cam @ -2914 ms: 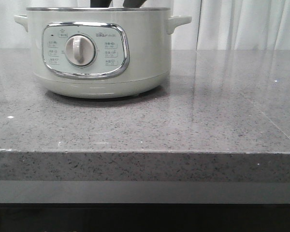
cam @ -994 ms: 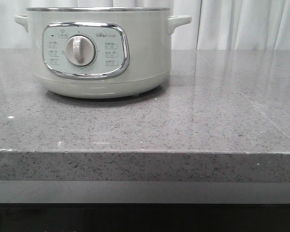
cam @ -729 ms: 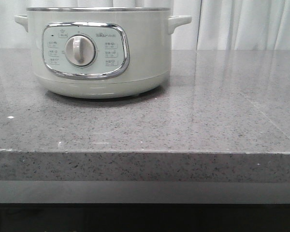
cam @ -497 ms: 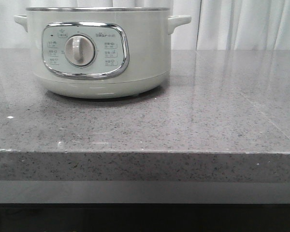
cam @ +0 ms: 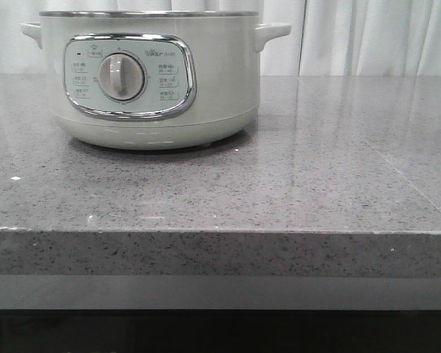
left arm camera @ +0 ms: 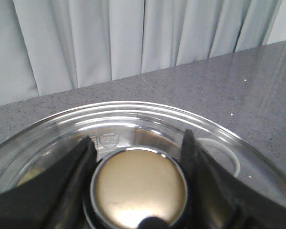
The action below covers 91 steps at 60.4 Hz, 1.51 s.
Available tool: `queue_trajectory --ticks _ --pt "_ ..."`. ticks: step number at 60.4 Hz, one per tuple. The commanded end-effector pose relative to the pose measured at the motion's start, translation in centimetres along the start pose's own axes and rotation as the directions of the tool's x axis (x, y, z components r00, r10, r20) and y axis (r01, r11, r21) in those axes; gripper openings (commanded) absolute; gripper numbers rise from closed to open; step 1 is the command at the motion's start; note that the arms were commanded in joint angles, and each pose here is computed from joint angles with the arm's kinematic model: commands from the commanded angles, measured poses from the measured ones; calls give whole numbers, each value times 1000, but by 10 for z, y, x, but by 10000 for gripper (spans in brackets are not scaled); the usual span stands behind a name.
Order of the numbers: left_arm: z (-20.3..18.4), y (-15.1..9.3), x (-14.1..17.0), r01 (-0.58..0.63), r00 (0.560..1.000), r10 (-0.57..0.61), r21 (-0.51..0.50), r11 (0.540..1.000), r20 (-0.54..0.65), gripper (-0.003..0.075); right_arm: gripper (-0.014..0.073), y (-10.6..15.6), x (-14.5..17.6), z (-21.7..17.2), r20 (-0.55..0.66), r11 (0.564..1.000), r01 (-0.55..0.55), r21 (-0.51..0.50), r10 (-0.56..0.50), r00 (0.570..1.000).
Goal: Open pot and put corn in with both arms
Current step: 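Lower the glass lid back onto the pot with the left gripper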
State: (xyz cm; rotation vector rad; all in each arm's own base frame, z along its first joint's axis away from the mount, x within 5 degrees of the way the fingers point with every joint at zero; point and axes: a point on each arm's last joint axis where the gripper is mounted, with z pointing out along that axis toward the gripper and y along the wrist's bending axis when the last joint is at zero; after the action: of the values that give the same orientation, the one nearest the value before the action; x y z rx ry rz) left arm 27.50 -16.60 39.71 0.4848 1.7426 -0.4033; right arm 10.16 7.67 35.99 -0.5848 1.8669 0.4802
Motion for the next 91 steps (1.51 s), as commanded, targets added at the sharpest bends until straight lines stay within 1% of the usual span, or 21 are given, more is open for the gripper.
queue_trajectory --ticks 1,10,23,46,59,77,85,91 --pt "-7 -2 -42 -8 969 10 -6 1000 246 221 531 0 -13 -4 91 1000 1 1 -1 996" --pt "15 2 -42 -27 972 32 -22 999 232 221 531 0 -13 -4 91 1000 1 1 -1 996" --pt "38 12 -38 -14 978 23 -45 999 209 221 531 0 -13 -4 92 1000 1 1 -1 996" --pt "64 16 -22 -16 985 25 -53 998 173 221 531 0 -13 -4 92 1000 1 1 -1 996" --pt "68 25 -18 -5 987 17 -74 997 160 221 531 0 -13 -4 92 1000 1 1 -1 996" --pt "69 25 -17 -5 989 16 -73 997 150 221 531 0 -13 -4 92 1000 1 1 -1 996" --pt "69 25 -17 53 987 -43 -65 996 154 221 531 0 -13 -4 92 1000 1 1 -1 996" --pt "69 24 -17 68 986 -58 -61 996 155 221 531 0 -13 -4 92 1000 1 1 -1 996"
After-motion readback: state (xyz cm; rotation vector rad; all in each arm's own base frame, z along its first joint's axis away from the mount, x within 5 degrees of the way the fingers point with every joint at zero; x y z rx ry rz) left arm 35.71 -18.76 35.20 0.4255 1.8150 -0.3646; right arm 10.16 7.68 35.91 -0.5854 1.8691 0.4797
